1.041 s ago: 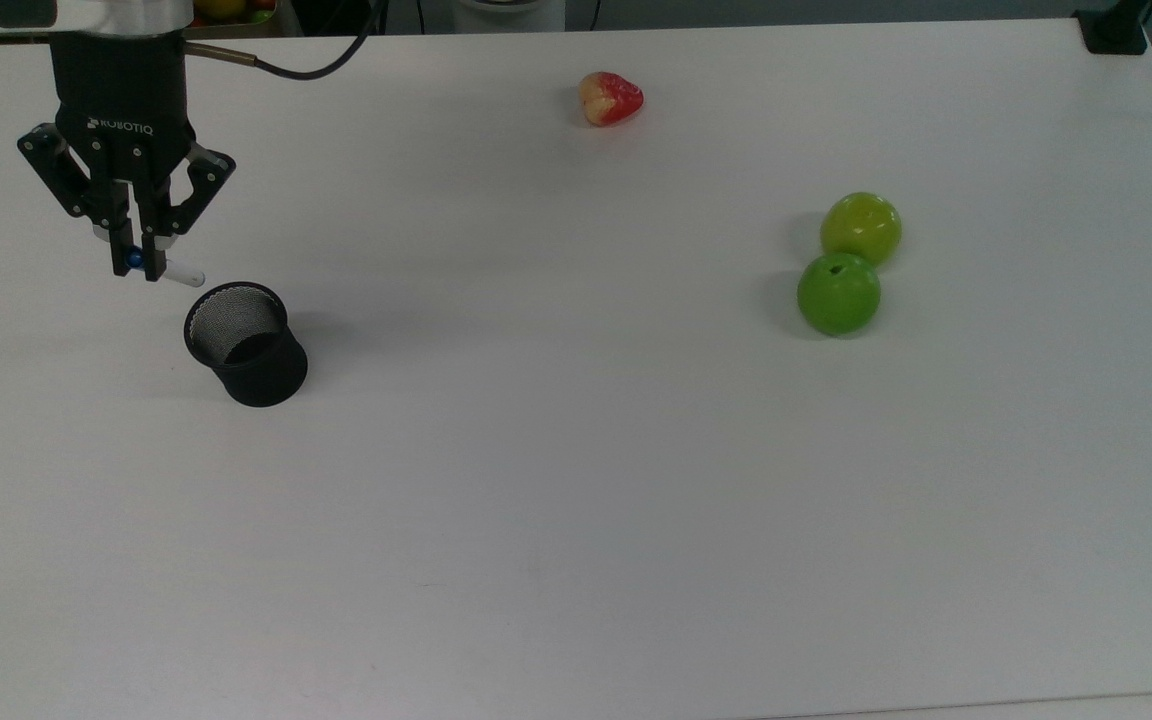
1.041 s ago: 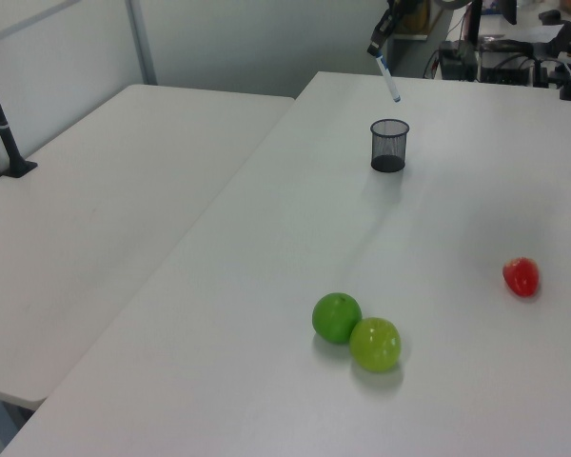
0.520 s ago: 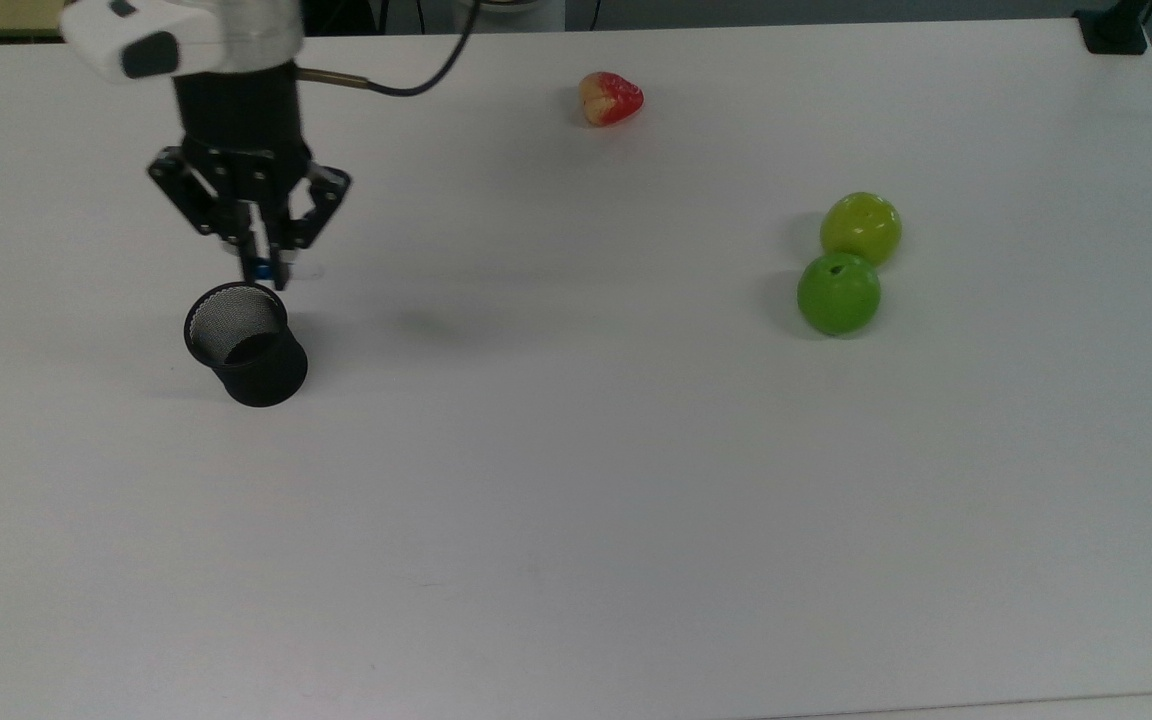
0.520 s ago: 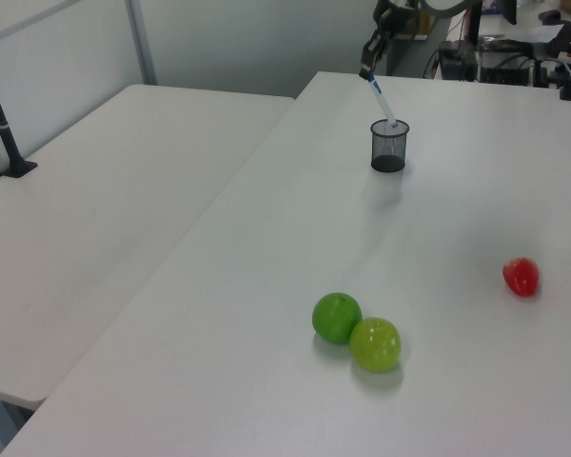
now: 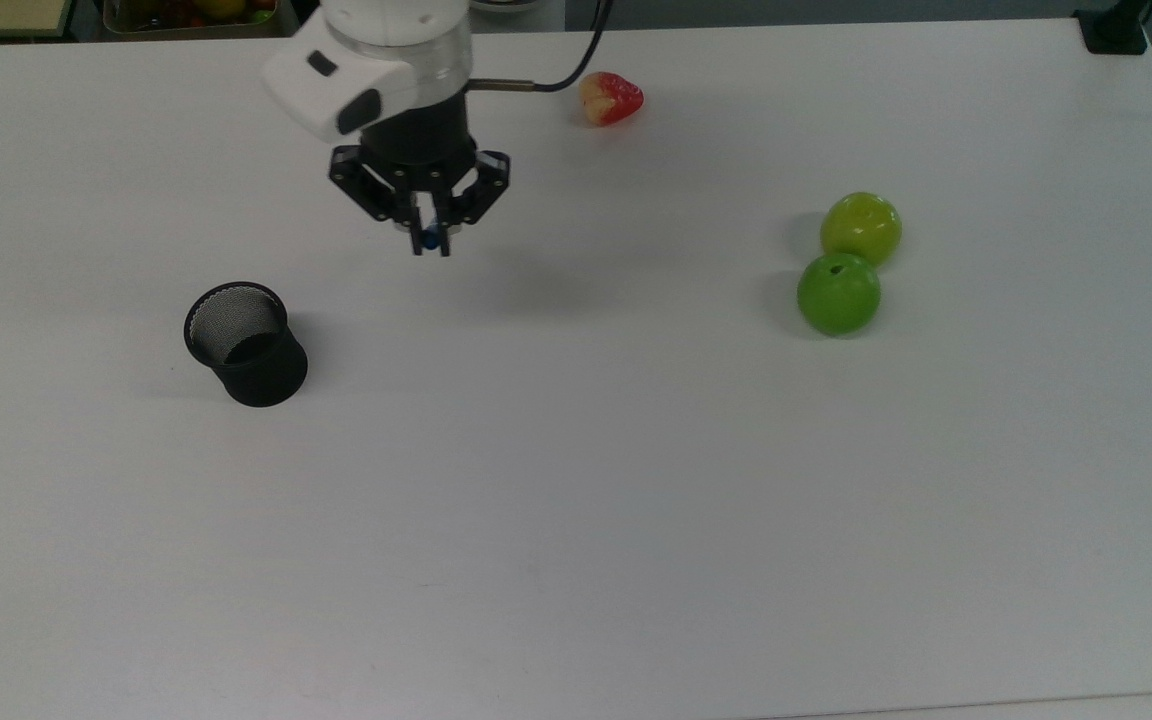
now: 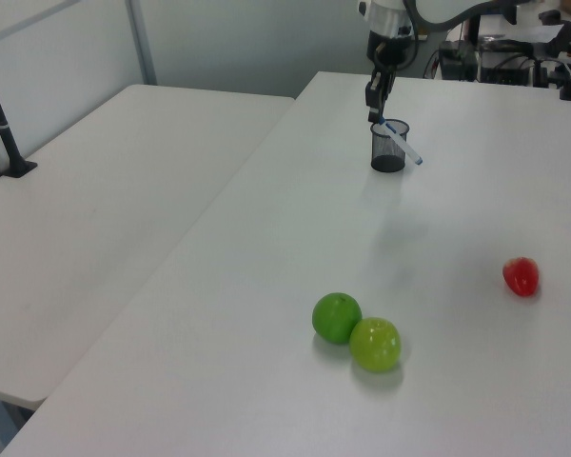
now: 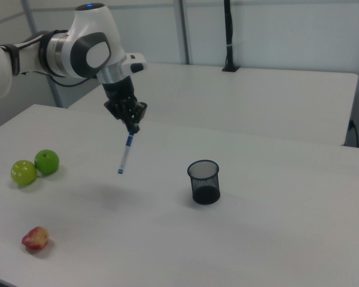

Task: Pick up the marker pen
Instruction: 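Carry the marker away from the cup toward the apples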

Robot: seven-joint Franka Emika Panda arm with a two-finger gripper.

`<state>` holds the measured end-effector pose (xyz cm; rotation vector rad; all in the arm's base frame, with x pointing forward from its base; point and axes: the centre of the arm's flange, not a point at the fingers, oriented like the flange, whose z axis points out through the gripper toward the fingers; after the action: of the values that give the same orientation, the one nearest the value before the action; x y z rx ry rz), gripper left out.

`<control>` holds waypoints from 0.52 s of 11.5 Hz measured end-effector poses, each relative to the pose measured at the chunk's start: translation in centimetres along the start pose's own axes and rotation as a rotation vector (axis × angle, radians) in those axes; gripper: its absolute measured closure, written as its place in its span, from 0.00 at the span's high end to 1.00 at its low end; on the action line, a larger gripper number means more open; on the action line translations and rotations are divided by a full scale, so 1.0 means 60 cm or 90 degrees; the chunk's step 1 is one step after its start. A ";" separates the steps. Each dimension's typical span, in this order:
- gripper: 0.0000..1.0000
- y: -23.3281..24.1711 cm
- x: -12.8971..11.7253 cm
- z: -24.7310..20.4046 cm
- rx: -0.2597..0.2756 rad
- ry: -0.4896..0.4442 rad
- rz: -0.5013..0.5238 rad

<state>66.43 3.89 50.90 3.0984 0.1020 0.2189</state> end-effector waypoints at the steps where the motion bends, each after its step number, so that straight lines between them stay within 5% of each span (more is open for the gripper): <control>1: 0.18 -0.021 -0.006 0.004 0.005 -0.020 -0.012; 6: 0.18 -0.094 -0.032 0.024 0.020 -0.094 -0.053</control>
<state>64.39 9.35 49.01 3.1204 0.2318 -0.0149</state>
